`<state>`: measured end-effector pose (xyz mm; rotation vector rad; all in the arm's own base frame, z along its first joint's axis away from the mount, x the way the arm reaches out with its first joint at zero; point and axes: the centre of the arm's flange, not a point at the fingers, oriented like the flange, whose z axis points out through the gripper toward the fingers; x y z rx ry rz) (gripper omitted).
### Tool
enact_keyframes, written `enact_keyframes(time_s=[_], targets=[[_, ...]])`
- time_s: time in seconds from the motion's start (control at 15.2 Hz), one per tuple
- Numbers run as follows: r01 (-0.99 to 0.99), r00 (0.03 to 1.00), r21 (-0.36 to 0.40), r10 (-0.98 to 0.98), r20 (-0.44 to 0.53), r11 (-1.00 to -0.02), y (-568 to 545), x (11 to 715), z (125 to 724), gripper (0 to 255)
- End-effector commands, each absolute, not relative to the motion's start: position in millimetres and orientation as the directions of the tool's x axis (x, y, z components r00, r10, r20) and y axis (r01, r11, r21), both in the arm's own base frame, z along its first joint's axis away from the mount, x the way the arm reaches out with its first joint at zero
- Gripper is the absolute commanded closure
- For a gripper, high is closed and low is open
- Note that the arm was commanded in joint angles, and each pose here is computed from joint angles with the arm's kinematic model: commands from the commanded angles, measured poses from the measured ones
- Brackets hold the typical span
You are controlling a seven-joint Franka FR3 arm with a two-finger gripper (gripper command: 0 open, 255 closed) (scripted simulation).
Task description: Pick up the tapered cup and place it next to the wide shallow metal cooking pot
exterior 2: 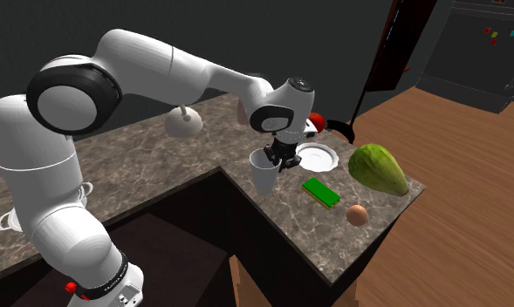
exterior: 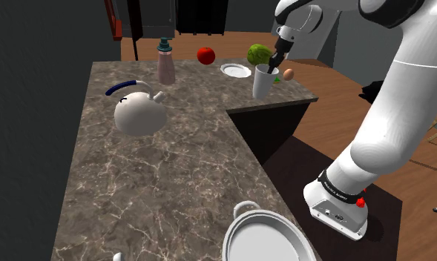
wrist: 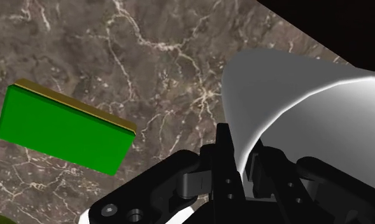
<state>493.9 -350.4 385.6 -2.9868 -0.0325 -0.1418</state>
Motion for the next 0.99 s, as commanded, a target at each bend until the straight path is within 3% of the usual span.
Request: enact_keyframes(time_s=[0.0, 0.92], targets=[[0.029, 0.995, -0.149, 0.014, 0.096, -0.988, -350.2, 494.3, 395.2, 255], [0.029, 0.995, -0.149, 0.014, 0.096, -0.988, -350.2, 494.3, 469.1, 255]])
